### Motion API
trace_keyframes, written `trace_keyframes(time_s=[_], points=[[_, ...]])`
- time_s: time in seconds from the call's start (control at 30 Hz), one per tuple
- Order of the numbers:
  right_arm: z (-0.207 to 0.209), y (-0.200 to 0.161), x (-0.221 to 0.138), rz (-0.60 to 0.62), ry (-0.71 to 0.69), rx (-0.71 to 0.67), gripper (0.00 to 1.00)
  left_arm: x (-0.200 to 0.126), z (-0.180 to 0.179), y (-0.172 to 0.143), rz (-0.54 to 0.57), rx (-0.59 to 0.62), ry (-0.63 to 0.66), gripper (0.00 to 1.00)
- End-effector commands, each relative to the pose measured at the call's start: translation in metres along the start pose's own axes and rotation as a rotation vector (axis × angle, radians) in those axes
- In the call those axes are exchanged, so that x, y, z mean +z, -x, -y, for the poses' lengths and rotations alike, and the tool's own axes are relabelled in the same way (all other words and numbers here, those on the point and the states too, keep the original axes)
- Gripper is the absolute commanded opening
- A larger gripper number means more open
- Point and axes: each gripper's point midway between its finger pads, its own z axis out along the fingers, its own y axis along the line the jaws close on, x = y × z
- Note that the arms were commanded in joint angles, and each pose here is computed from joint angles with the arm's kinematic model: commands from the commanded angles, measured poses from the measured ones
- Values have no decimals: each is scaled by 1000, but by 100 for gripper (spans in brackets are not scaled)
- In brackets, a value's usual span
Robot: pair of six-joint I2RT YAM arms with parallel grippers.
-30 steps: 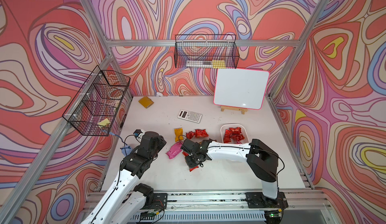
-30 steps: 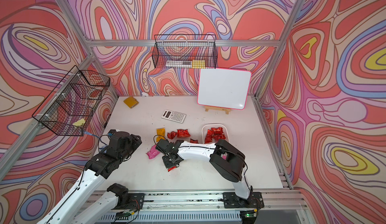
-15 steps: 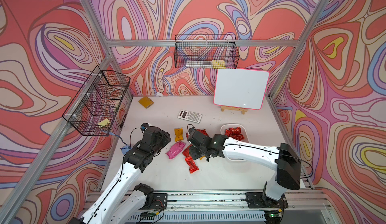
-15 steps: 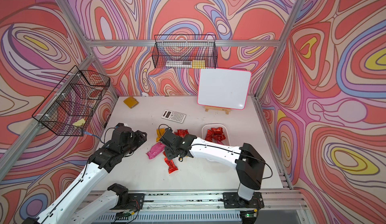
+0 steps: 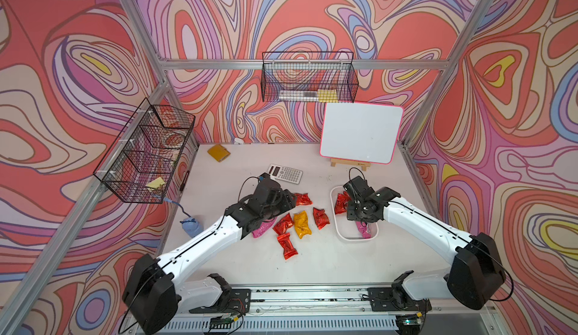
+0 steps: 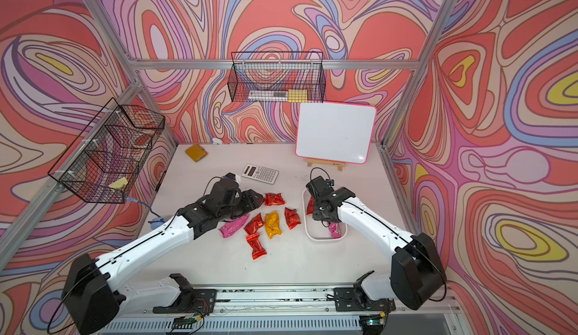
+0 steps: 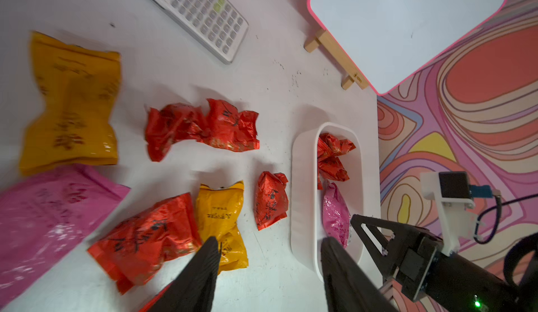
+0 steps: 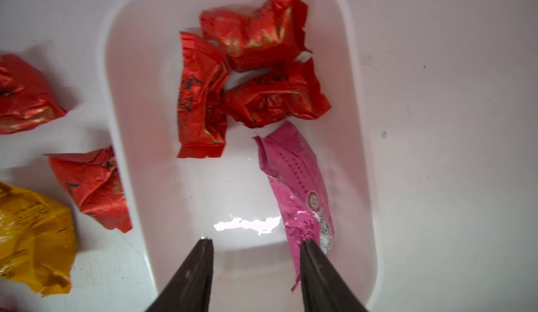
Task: Take the tea bags out of the storage box
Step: Pick up the tea bag from the storage box.
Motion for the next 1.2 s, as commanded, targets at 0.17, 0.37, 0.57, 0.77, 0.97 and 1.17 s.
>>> trace_keyframes(time_s=[0.17,0.37,0.57,0.77,0.97,1.17], points=[[36,-19,15,-57,-12,101,52,55,66,-60,-180,-9,-131,60],[30,-21,30,-74,50,137,50,81,72,-85,-258,-4,-121,60],[27,-18,42,-85,56,131,43,97,59,-99,-296,-14,-74,55],[29,-24,55,-102,48,133,27,111,60,-107,-334,1,-71,46],[31,-26,47,-92,63,138,13,122,66,-118,-368,-10,-96,37],[30,-29,26,-69,117,162,7,136,69,-121,-390,34,-76,26]])
